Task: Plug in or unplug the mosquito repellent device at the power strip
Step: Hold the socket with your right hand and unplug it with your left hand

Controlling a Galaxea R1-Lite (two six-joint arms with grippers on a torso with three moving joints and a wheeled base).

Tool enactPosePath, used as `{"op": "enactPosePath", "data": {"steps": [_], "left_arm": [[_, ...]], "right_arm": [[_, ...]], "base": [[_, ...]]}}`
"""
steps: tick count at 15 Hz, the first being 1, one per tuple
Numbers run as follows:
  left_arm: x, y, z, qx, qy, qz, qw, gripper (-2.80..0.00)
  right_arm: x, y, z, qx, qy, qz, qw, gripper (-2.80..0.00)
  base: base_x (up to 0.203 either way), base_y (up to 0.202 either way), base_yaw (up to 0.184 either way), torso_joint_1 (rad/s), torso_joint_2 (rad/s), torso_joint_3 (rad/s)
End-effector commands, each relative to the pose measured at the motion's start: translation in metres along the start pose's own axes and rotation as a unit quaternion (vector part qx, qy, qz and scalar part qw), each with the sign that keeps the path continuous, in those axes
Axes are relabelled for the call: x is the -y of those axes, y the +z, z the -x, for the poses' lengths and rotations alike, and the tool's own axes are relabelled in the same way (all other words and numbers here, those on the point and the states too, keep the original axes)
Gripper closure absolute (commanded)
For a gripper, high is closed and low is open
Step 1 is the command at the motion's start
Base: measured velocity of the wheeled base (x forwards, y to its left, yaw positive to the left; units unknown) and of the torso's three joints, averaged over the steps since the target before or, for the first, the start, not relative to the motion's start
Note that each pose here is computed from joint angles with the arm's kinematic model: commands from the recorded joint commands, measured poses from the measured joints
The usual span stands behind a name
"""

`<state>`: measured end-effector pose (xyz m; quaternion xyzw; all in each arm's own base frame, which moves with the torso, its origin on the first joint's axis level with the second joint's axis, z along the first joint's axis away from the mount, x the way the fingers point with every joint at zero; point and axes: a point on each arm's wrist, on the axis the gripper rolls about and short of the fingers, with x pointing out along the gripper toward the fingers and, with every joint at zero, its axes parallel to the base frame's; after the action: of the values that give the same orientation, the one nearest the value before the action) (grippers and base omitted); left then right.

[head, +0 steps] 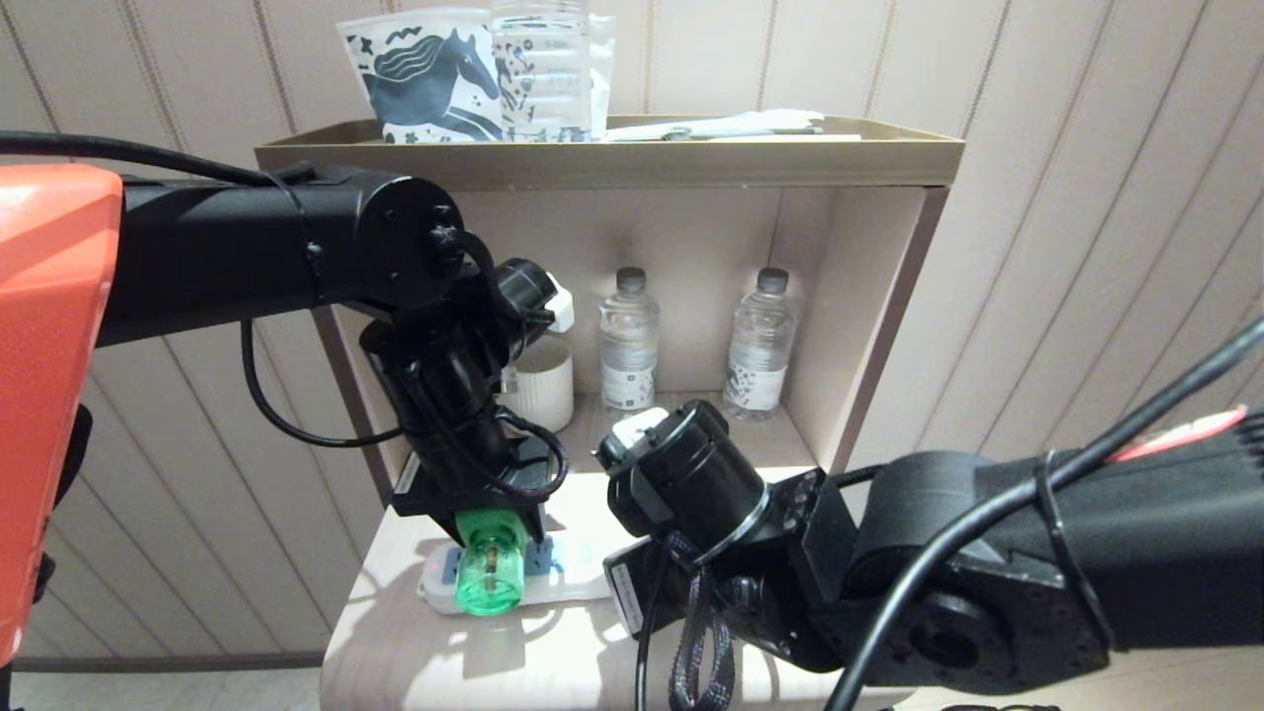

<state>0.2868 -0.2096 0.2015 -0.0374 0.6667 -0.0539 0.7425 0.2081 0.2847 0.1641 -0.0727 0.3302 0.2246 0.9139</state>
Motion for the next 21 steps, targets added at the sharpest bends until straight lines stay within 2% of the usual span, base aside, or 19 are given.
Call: {"op": "enactPosePath", "data": {"steps": [1, 3, 6, 12, 18, 21], "left_arm": [[-0.002, -0.001, 0.003, 0.001, -0.001, 0.006, 1.0000, 0.00], [0.000, 0.001, 0.002, 0.010, -0.007, 0.015, 0.9998, 0.00], [0.000, 0.002, 0.001, 0.008, -0.006, 0.015, 0.9998, 0.00], [0.001, 0.002, -0.003, 0.002, -0.004, 0.014, 0.9999, 0.00], [0.000, 0.003, -0.002, 0.004, -0.003, 0.015, 0.9999, 0.00], [-0.001, 0.004, -0.003, 0.007, -0.005, 0.017, 0.9998, 0.00]], "right_arm": [[-0.005, -0.011, -0.005, 0.036, 0.016, -0.004, 0.999, 0.00], [-0.014, -0.020, -0.018, 0.047, 0.014, 0.005, 0.999, 0.00], [-0.017, -0.011, -0.018, 0.066, 0.014, 0.002, 0.998, 0.00], [-0.020, -0.006, -0.029, 0.071, 0.006, 0.000, 0.997, 0.00], [-0.021, -0.018, -0.038, 0.048, 0.005, 0.004, 0.999, 0.00], [-0.024, -0.034, -0.055, 0.021, -0.003, 0.014, 1.000, 0.00]], "base": [[0.000, 0.000, 0.000, 0.000, 0.00, 0.000], [0.000, 0.000, 0.000, 0.000, 0.00, 0.000], [0.000, 0.000, 0.000, 0.000, 0.00, 0.000], [0.000, 0.000, 0.000, 0.000, 0.00, 0.000], [0.000, 0.000, 0.000, 0.000, 0.00, 0.000], [0.000, 0.000, 0.000, 0.000, 0.00, 0.000]]}}
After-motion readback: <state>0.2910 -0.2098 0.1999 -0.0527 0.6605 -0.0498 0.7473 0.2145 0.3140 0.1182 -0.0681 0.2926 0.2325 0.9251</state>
